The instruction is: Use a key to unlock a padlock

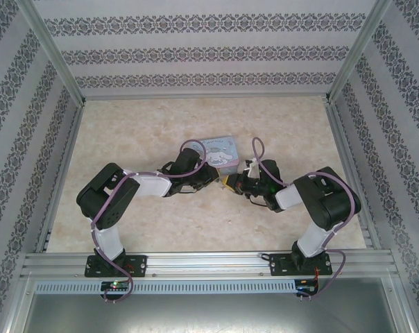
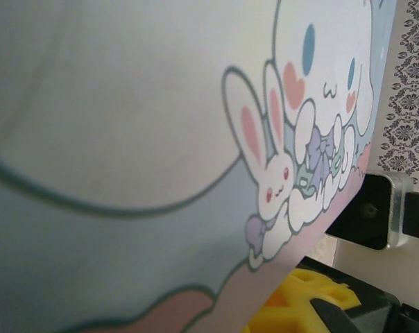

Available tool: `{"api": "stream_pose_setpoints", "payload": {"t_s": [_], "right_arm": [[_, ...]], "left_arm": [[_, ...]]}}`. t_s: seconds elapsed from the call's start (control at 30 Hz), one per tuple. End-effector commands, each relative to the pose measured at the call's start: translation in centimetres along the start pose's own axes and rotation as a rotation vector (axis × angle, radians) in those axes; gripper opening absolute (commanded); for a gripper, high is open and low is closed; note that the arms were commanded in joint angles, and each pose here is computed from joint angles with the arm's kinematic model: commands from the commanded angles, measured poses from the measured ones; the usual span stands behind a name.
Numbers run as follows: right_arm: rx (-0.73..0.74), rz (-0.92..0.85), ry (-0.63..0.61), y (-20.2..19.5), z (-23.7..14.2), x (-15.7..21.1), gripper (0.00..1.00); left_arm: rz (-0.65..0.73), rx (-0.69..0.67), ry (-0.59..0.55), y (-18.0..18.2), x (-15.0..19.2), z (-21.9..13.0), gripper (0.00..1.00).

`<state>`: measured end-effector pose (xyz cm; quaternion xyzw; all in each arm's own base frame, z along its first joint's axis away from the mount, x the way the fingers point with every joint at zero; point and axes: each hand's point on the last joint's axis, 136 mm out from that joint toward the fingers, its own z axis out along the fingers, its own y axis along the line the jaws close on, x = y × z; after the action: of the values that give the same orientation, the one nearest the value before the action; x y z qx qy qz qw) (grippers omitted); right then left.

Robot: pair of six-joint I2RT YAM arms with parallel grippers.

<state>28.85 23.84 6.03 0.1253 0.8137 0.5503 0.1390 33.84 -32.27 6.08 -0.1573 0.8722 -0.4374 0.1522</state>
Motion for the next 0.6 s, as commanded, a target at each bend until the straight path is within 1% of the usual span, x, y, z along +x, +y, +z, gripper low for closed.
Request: {"api": "stream_pose_setpoints", "payload": {"t_s": [0.0,0.13,0.17,0.3,0.43,0.57], "right_arm": [[-0.039,-0.016,-0.033,1.4,-1.1,-0.3,0.0],[-0.059,0.012,-0.083,2.6,-2.0,-0.6,0.0],[-0.042,0.039,-0.095,2.0,-2.4,-0.2,0.0],[-0.042,0.091,-0.162,2.7,-3.2,-0.4,0.0],[-0.045,0.098,-0.195,3.5,-3.4,-0.6,0.0],[-0.041,0.106,-0.2,3.3,-3.2,-0.8,0.0]], "left_arm": [[-0.027,0.023,-0.008,-0.5,-0.5,0.4,0.01],[-0.053,0.047,-0.016,-1.8,-0.5,0.6,0.0],[-0.058,0.055,-0.021,-2.1,-0.5,0.7,0.0],[-0.098,0.076,-0.056,-3.3,-0.5,1.0,0.0],[-0.168,0.098,-0.133,-3.3,-1.3,1.2,0.0],[-0.254,0.125,-0.231,-2.3,-2.5,1.2,0.0]]}}
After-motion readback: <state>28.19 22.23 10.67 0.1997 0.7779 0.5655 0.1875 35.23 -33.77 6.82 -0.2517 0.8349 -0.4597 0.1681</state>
